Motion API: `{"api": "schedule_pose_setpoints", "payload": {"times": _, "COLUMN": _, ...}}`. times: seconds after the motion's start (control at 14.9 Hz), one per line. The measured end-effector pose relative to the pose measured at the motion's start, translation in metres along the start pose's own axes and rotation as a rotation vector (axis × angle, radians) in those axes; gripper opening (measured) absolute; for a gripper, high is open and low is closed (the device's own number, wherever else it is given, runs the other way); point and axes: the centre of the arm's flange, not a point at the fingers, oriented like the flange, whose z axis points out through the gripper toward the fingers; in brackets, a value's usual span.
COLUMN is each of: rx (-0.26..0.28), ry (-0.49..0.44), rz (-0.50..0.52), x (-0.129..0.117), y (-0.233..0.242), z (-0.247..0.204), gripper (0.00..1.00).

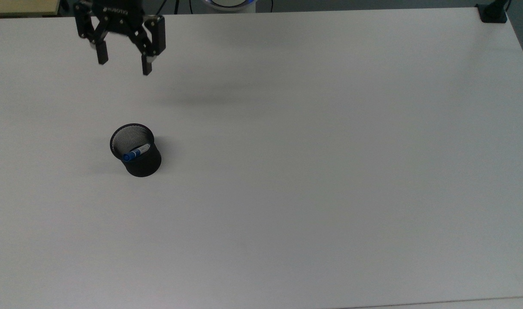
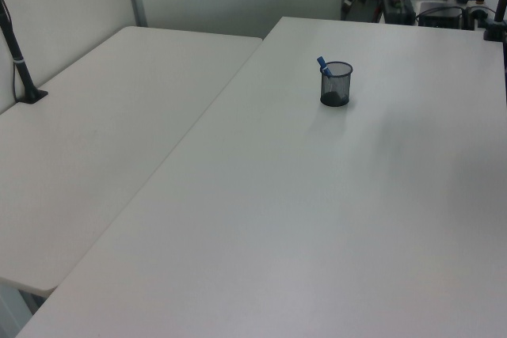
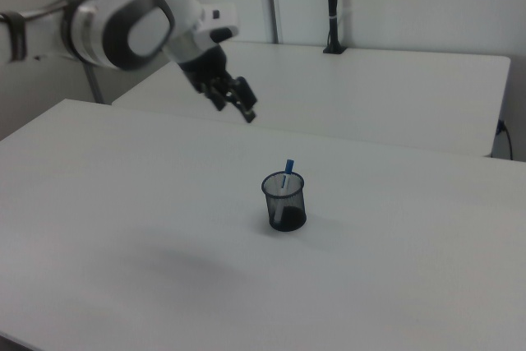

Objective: Insert the marker

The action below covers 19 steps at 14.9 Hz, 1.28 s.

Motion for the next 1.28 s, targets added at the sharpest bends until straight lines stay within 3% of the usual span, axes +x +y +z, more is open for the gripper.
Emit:
{"api": "schedule_pose_setpoints", "payload": {"times": 0.13, "rx": -0.002, "ry": -0.109, "rz": -0.019, "x": -0.012, "y": -0.010, "z": -0.024, "gripper": 0.99}}
{"api": "schedule_pose_setpoints", "payload": {"times": 0.4, "rx": 0.026, "ry": -0.217, "rz": -0.059, "x": -0.028, "y": -0.023, "z": -0.052, "gripper": 1.00}}
{"api": "schedule_pose_setpoints", "payload": {"times": 0.54, "rx": 0.062, "ry": -0.234, "rz": -0.116, "x": -0.027, "y": -0.024, "z": -0.062, "gripper": 1.00}}
{"api": "schedule_pose_setpoints", "payload": {"times": 0.81, "rx": 0.083, "ry": -0.272, "rz": -0.280, "x": -0.031, "y": -0.021, "z": -0.060, "gripper": 1.00}}
{"api": "schedule_pose_setpoints", "payload": {"times": 1.28, "rx": 0.085, "ry": -0.275, "rz": -0.304, "x": -0.031, "y": -0.017, "z": -0.059, "gripper": 1.00}}
